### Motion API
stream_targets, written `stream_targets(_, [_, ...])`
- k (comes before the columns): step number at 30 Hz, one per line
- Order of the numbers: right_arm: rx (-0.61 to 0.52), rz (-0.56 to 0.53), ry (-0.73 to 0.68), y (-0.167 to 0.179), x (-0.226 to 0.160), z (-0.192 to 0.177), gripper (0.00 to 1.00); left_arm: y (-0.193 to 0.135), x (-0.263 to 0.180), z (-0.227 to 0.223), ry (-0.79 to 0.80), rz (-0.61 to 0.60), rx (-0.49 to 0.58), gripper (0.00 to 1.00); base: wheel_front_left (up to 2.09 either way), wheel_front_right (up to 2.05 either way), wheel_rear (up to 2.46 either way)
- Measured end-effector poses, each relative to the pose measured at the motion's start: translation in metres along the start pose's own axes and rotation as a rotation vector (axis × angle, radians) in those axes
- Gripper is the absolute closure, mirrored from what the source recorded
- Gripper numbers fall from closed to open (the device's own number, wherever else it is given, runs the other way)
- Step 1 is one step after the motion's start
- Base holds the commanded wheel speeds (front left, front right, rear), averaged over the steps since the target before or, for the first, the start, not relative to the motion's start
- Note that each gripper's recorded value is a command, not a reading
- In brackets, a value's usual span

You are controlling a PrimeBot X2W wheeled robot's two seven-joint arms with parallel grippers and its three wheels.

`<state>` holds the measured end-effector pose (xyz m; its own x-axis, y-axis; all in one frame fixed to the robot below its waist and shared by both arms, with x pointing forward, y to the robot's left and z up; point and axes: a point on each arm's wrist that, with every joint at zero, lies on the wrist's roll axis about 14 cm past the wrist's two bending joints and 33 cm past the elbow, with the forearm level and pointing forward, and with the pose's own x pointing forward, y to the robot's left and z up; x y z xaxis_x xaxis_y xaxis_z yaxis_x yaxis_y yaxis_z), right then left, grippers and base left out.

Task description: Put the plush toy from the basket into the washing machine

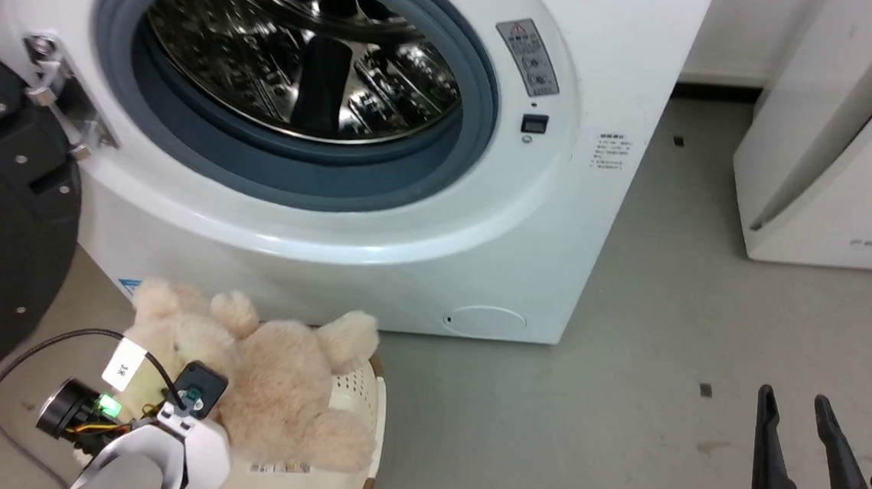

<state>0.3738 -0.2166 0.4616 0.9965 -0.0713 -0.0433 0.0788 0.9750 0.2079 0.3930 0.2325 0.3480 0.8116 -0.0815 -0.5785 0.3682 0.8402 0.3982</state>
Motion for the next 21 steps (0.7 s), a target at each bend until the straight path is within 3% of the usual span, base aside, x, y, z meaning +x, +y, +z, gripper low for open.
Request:
stream_targets(8, [0.001,0.017,-0.006,0.005,-0.003,0.002,0.00,0.021,-0.011,0.048,-0.194,0.088,-0.047,1.00,0.00,0.00,0.00])
stream_targets(21, [-0.009,-0.028,0.027,-0.009,0.007,-0.010,0.00,0.054,0.010,0.122,-0.404,0.201,-0.166,1.00,0.00,0.00,0.00])
